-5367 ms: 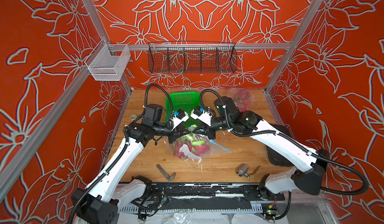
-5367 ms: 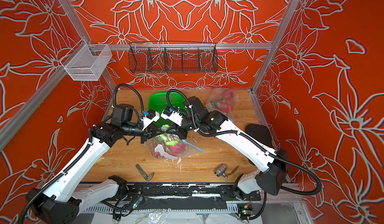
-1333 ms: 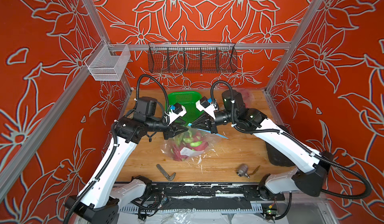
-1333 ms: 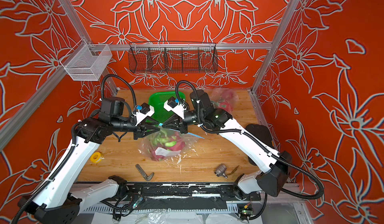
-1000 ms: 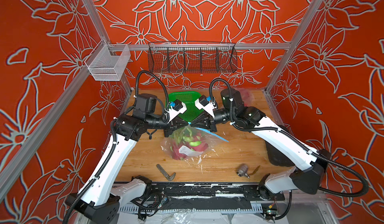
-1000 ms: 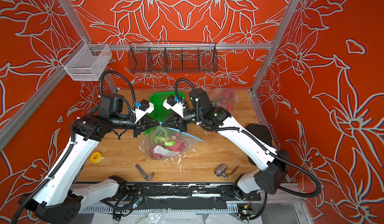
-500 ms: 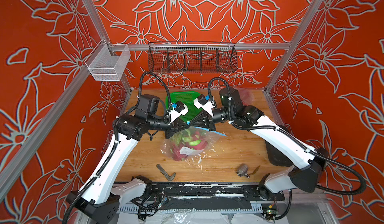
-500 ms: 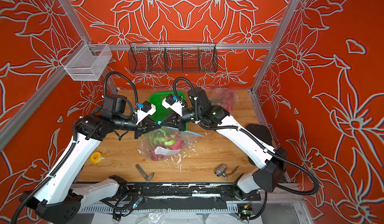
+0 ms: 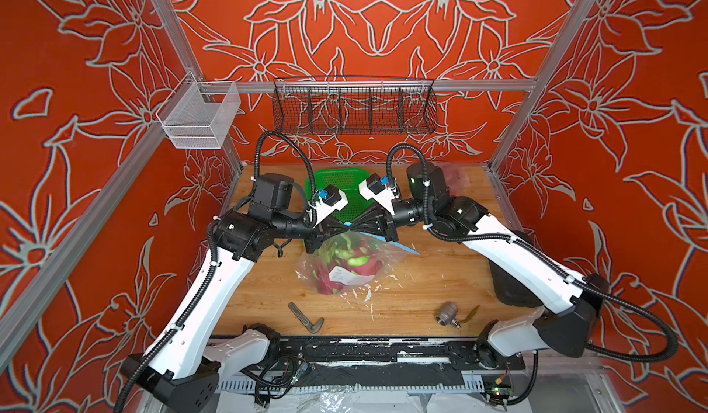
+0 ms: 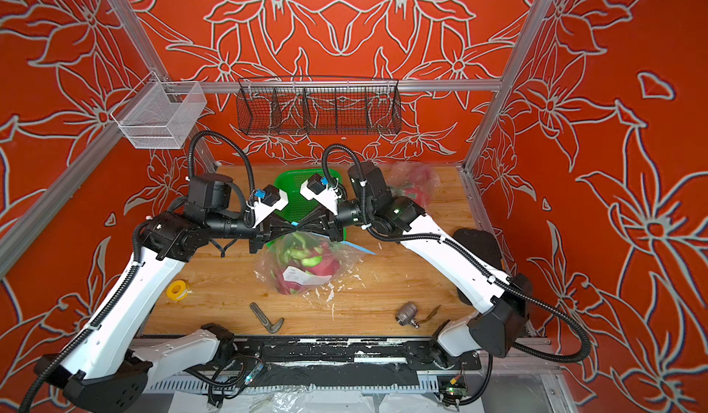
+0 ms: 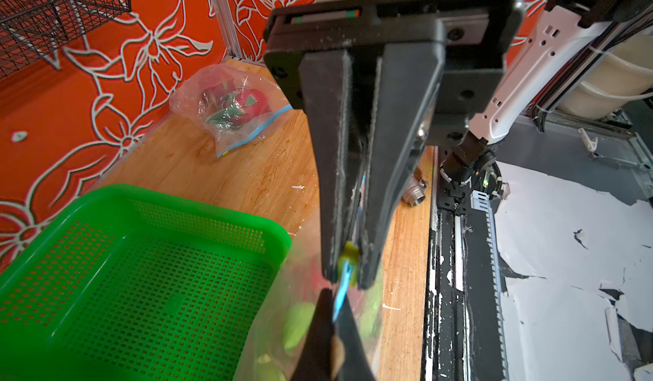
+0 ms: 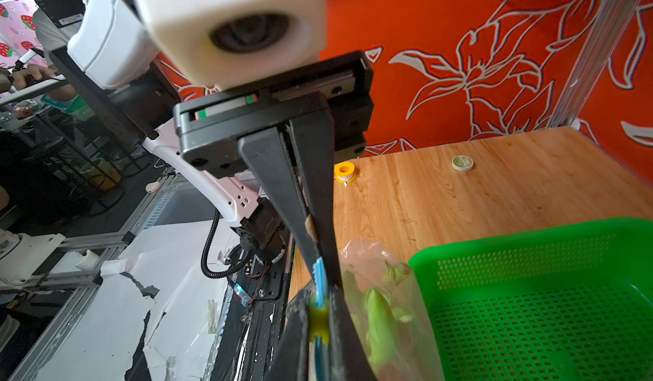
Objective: Open the zip-top bag and take out the dragon fruit
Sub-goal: Unzip the zipper on the zipper food storage bag.
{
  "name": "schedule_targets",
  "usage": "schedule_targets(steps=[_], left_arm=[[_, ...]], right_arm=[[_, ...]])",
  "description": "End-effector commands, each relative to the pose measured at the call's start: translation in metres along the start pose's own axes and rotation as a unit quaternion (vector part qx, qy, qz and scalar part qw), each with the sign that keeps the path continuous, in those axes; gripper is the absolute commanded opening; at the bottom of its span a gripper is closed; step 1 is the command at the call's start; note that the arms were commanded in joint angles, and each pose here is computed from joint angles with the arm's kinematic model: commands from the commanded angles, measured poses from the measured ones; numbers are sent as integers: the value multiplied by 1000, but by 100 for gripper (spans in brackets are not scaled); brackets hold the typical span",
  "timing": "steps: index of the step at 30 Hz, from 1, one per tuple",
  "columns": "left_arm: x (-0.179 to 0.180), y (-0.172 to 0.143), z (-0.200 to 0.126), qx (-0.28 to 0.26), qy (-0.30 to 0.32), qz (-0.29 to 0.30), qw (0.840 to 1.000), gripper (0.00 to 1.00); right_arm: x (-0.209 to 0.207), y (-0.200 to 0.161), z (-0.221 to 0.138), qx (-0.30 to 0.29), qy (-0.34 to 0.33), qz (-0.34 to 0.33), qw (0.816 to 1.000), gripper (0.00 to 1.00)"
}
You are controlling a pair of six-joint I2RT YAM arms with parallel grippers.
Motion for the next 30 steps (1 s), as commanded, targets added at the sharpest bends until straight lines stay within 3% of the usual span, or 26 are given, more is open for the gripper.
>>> schedule_targets(steps=[1, 7, 16, 24, 30], left_arm=[[17, 6, -12, -13, 48, 27, 998, 0], [17, 0, -19, -18, 39, 14, 999, 0], [14, -6, -20, -18, 42, 14, 999, 0], [52, -4, -50, -29, 136, 15, 990, 0], [63, -12, -70, -16, 188, 23, 982, 0]], right_arm=[[7, -7, -9, 4, 6, 1, 1000, 1], [3, -11, -11, -2, -1, 5, 1000, 11], [1, -8, -9, -5, 7, 12, 1000, 0], [-2, -41, -21, 26, -26, 30, 999, 0], [-6, -45, -23, 6, -45, 45, 998, 1]])
Point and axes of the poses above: each gripper's point midway between its finger pads, its own z axis out along the fingers, its own x axis along the line the jaws close on, y = z × x, the point moved 2 cm from there along -z, back along the fingers, and after that the axes turned 6 degrees about -z, right-handed, at the moved point
